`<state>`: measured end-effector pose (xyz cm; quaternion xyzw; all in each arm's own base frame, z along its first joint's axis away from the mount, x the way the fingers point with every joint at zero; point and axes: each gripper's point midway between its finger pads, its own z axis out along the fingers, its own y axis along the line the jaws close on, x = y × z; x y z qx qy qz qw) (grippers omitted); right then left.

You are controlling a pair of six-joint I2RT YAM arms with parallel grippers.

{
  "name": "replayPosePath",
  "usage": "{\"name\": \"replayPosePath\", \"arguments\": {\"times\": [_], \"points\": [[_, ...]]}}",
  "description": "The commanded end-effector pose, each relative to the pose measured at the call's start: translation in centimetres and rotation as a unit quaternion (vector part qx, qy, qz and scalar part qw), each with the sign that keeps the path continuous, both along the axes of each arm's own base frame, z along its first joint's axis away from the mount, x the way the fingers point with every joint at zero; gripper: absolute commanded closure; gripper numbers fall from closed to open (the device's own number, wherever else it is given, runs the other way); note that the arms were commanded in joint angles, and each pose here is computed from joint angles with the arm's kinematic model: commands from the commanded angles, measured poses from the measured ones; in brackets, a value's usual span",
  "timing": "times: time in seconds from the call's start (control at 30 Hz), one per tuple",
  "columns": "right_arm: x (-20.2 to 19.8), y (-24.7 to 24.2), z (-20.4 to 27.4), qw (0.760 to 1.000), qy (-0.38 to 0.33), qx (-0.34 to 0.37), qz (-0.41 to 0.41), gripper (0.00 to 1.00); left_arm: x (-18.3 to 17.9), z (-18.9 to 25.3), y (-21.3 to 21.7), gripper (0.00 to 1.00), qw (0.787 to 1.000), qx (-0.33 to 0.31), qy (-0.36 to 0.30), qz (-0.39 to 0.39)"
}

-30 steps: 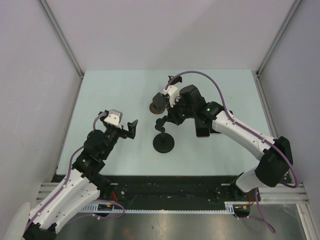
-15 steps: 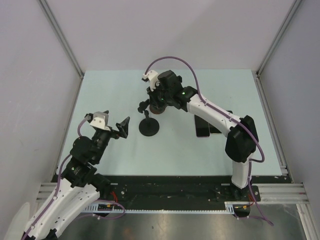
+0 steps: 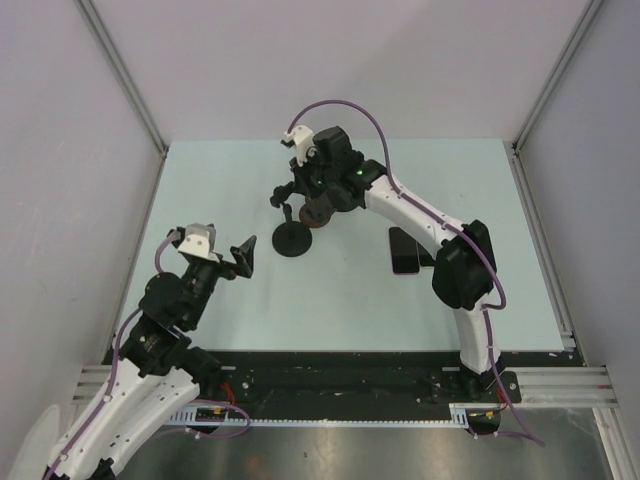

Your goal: Remove the phone from the phone stand

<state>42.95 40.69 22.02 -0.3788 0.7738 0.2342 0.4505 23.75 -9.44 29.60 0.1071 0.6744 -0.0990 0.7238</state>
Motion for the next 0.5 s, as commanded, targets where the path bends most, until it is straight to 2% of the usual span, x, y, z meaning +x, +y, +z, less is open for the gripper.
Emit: {"name": "replayPosePath", "arguments": {"times": [0.0, 0.1, 0.13, 0.2, 0.23, 0.3, 0.33, 0.47], "points": [[1.4, 0.9, 1.9, 0.999, -0.031, 0.028, 0.013, 1.00, -0.1, 2.5, 0.6, 0.00, 1.000, -0.018, -0.021, 0.011], [1.3, 1.3, 1.9, 0.999, -0.029, 0.034, 0.017, 0.94, -0.1, 2.7, 0.5, 0.00, 1.000, -0.018, -0.021, 0.010], [1.3, 1.3, 2.0, 0.999, -0.029, 0.035, 0.017, 0.86, -0.1, 2.7, 0.5, 0.00, 1.000, -0.019, -0.020, 0.009], [1.2, 1.4, 2.2, 0.999, -0.030, 0.038, 0.018, 0.77, -0.1, 2.9, 0.4, 0.00, 1.000, -0.022, -0.020, 0.008], [1.1, 1.4, 2.7, 0.998, -0.032, 0.042, 0.018, 0.65, 0.0, 3.0, 0.4, 0.00, 1.000, -0.023, -0.020, 0.007], [0.9, 1.2, 3.3, 0.998, -0.034, 0.044, 0.019, 0.53, -0.1, 3.3, 0.3, 0.00, 0.999, -0.028, -0.021, 0.007], [0.7, 1.0, 4.0, 0.998, -0.039, 0.046, 0.017, 0.43, -0.1, 3.5, 0.4, 0.00, 0.999, -0.031, -0.022, 0.008], [0.3, -0.6, 6.5, 0.997, -0.054, 0.053, 0.000, 0.28, -0.1, 4.6, 0.8, 0.00, 0.999, -0.039, -0.027, 0.019]]}}
